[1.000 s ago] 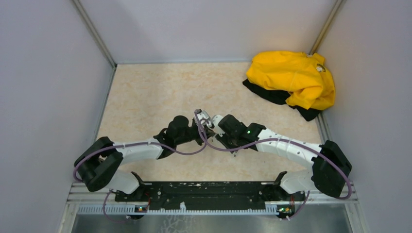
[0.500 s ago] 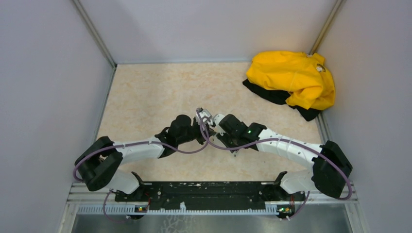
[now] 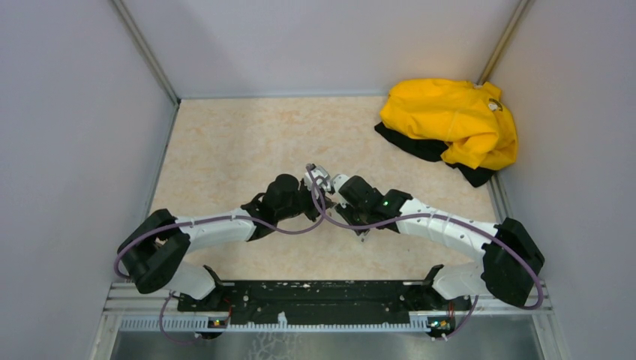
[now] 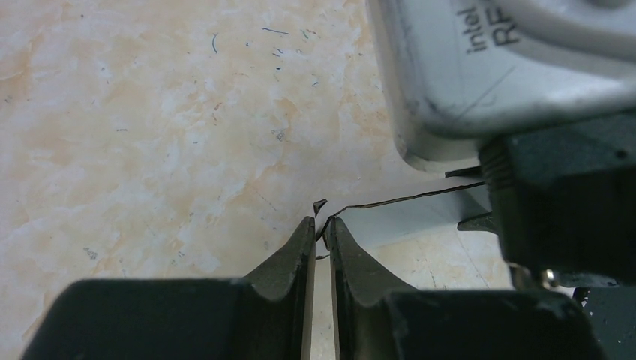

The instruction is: Fold the paper box

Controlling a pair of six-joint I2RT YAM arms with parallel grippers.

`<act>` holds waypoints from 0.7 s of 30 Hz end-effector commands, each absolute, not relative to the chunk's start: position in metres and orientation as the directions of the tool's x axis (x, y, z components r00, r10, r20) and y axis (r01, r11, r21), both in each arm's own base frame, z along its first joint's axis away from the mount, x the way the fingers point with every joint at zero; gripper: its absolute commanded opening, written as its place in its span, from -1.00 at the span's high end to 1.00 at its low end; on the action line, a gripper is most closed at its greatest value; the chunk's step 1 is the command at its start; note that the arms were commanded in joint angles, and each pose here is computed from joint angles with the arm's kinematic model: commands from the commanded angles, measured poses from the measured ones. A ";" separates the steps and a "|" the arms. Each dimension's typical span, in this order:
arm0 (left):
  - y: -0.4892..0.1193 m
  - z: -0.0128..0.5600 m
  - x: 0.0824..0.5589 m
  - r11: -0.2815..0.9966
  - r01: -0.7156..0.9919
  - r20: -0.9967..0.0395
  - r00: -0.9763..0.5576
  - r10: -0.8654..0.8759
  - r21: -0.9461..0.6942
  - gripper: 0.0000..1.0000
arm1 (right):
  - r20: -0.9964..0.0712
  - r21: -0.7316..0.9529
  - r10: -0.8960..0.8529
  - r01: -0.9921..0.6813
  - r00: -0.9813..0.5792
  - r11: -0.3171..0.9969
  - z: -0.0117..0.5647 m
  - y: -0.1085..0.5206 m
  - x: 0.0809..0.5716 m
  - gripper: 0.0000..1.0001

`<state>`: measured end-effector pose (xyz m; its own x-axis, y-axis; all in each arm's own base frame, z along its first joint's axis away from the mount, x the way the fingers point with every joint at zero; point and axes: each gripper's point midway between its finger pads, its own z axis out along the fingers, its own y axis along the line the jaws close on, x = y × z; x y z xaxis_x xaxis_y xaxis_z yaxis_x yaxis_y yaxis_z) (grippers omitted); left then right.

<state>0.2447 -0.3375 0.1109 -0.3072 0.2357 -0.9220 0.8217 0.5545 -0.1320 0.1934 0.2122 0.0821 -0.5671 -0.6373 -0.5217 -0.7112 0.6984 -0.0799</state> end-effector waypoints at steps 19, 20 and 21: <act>-0.350 0.085 0.219 0.454 0.885 -0.897 -0.280 0.341 -0.103 0.49 | -0.582 -0.076 -0.659 -0.775 -0.476 0.627 0.089 0.236 0.197 0.68; -0.350 0.084 0.219 0.452 0.886 -0.898 -0.277 0.343 -0.101 0.50 | -0.584 -0.077 -0.658 -0.775 -0.475 0.627 0.089 0.236 0.197 0.68; -0.351 0.085 0.219 0.451 0.887 -0.899 -0.275 0.341 -0.101 0.51 | -0.584 -0.076 -0.658 -0.776 -0.475 0.626 0.089 0.236 0.197 0.68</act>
